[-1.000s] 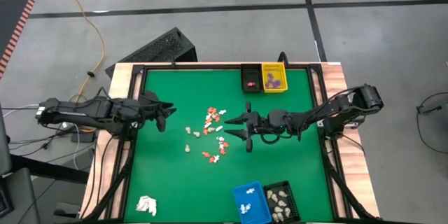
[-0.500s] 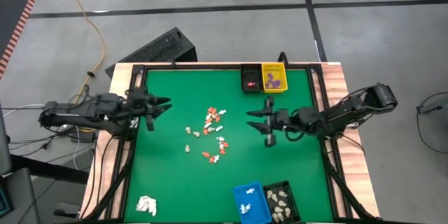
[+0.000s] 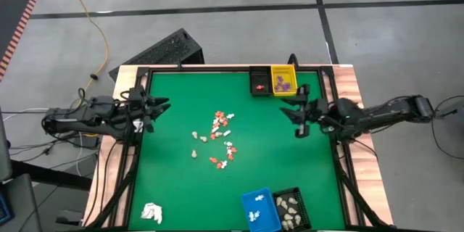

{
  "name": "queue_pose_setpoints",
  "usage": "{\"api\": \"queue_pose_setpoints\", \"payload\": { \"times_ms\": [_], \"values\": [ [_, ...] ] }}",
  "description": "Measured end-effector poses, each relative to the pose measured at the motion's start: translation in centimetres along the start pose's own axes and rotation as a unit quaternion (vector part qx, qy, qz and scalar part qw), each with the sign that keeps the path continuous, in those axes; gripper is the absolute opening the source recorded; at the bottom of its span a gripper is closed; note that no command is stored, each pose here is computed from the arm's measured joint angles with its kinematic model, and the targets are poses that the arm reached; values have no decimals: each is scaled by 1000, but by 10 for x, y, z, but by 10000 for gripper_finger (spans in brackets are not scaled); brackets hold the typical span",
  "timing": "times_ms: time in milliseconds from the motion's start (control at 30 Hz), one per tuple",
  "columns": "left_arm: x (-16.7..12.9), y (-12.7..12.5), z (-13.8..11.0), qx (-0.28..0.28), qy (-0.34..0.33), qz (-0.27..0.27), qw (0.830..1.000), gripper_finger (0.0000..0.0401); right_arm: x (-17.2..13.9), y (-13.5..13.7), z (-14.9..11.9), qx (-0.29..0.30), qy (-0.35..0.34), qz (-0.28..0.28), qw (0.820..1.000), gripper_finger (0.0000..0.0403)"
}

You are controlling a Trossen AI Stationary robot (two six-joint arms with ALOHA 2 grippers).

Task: Sort Halloween decoration
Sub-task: Put the white skeleton toy into the blue basket

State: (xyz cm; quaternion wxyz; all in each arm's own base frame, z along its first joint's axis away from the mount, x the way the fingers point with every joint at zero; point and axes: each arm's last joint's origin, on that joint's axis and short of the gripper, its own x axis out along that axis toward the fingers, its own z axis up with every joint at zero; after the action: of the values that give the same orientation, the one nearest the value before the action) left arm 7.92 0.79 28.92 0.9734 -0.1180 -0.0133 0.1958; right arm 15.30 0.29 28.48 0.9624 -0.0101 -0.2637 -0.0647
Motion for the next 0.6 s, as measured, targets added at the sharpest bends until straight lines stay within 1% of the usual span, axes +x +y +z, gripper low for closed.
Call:
{"api": "queue_pose_setpoints", "payload": {
  "times_ms": [100, 300, 467, 600],
  "values": [
    [-2, 1, 1, 5, -8, 2, 1000, 121, -11, -3, 14, 2, -9, 1, 1000, 154],
    [-10, 3, 4, -6, -24, -20, 999, 121, -27, -3, 23, 10, 17, 11, 1000, 154],
    [-18, 6, 6, -12, -37, -42, 998, 121, -32, 0, 17, 20, 65, 28, 997, 154],
    [-23, 8, 4, -5, -34, -53, 998, 121, -33, 3, 12, 20, 89, 39, 995, 154]
  ]
}}
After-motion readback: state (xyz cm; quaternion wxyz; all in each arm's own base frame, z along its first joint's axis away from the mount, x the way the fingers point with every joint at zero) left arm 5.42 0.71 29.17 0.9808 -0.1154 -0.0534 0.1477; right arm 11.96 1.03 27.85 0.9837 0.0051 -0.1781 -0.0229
